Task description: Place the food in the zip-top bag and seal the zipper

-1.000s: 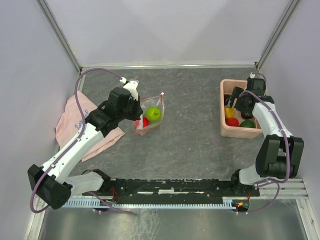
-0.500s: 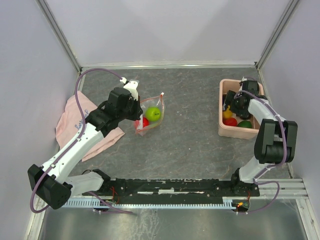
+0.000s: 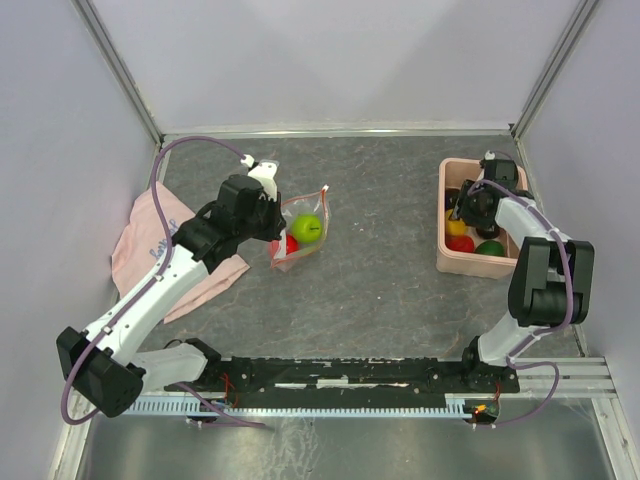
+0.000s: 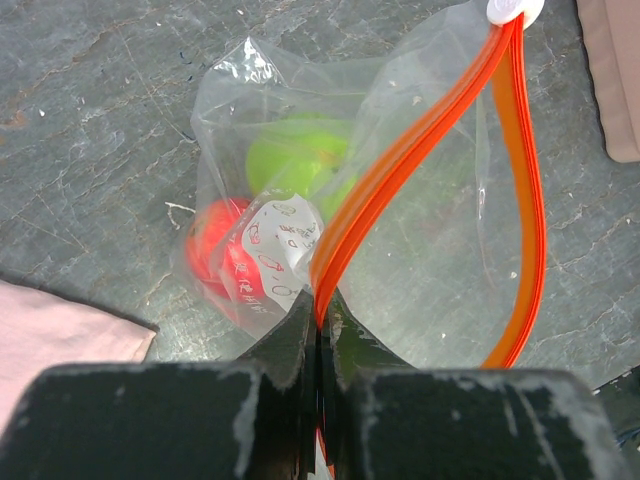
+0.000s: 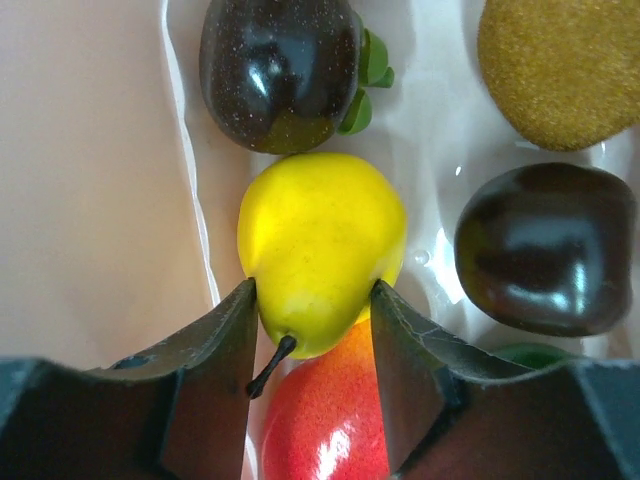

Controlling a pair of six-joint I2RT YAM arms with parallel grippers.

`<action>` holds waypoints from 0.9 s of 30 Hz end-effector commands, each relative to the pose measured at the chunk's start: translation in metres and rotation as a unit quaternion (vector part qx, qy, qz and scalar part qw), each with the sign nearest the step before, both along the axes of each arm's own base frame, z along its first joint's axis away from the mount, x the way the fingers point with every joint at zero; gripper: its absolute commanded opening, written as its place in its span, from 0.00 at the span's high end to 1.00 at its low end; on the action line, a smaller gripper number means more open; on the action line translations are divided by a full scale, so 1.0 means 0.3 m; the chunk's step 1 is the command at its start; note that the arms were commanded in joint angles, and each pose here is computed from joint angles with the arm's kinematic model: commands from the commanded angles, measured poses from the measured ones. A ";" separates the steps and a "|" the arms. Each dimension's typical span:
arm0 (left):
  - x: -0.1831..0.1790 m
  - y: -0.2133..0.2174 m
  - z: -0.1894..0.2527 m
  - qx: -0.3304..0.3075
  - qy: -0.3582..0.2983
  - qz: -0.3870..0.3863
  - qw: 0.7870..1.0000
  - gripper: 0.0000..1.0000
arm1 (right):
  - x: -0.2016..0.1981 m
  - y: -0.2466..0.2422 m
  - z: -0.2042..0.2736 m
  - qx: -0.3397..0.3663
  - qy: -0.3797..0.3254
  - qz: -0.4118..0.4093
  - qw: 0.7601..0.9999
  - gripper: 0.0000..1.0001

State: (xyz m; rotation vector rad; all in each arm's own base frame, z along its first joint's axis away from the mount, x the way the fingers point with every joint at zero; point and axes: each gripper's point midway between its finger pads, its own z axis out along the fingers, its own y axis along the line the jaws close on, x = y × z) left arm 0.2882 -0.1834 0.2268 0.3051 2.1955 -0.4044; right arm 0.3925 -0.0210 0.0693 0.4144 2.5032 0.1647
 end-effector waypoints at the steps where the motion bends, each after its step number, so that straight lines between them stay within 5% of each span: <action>1: 0.030 0.008 0.022 0.014 -0.028 -0.005 0.999 0.97 | 0.021 -0.020 0.096 -0.015 -0.040 -0.014 0.999 0.53; 12: 0.029 0.006 0.021 0.013 -0.027 -0.007 1.000 0.97 | -0.022 -0.035 0.283 -0.032 -0.094 -0.030 0.995 0.73; 27: 0.029 0.004 0.023 0.011 -0.027 -0.009 1.000 0.97 | -0.124 0.073 0.598 -0.024 -0.197 0.015 0.980 0.75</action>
